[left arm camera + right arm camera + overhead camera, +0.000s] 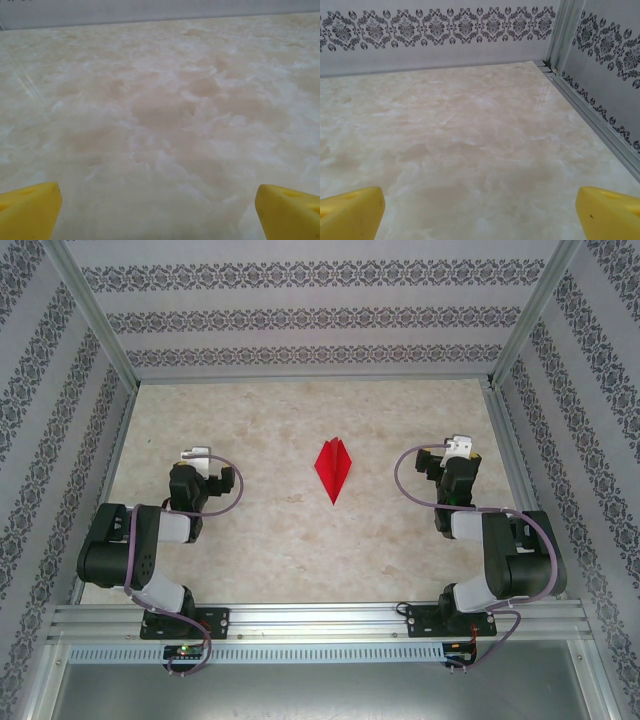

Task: Fold a paper plane with a square sheet of paper (pick it up from the middle)
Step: Reset both arms

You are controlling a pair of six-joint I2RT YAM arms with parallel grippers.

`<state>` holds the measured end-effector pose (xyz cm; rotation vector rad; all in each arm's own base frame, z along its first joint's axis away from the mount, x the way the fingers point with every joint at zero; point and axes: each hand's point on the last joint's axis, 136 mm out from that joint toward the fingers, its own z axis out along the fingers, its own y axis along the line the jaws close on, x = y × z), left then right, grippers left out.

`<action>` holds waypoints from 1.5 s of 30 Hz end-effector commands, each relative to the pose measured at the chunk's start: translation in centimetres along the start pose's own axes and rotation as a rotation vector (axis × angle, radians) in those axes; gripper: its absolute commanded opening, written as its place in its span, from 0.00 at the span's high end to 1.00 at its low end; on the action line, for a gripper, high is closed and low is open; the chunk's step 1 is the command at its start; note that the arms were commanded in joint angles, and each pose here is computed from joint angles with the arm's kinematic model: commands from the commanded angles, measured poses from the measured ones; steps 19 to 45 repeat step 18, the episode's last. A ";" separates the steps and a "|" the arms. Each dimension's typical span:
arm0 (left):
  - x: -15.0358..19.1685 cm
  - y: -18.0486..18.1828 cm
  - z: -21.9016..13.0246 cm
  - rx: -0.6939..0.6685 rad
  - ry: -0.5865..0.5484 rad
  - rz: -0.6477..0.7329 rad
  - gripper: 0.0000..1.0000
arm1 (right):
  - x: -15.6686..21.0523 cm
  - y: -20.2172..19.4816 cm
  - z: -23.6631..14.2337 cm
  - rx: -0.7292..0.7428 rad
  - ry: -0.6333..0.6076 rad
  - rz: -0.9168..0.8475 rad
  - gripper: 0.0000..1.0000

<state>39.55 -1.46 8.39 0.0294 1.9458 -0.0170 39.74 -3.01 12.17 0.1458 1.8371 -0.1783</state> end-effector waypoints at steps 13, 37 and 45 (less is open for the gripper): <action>-2.0 -0.5 0.5 0.004 -0.047 0.042 0.00 | -0.5 0.1 0.1 -0.017 -0.029 0.011 0.02; -2.1 -0.6 0.5 0.005 -0.049 0.042 0.00 | -0.6 0.2 0.0 -0.022 -0.035 0.010 0.02; -2.1 -0.6 0.5 0.005 -0.049 0.042 0.00 | -0.6 0.2 0.0 -0.022 -0.035 0.010 0.02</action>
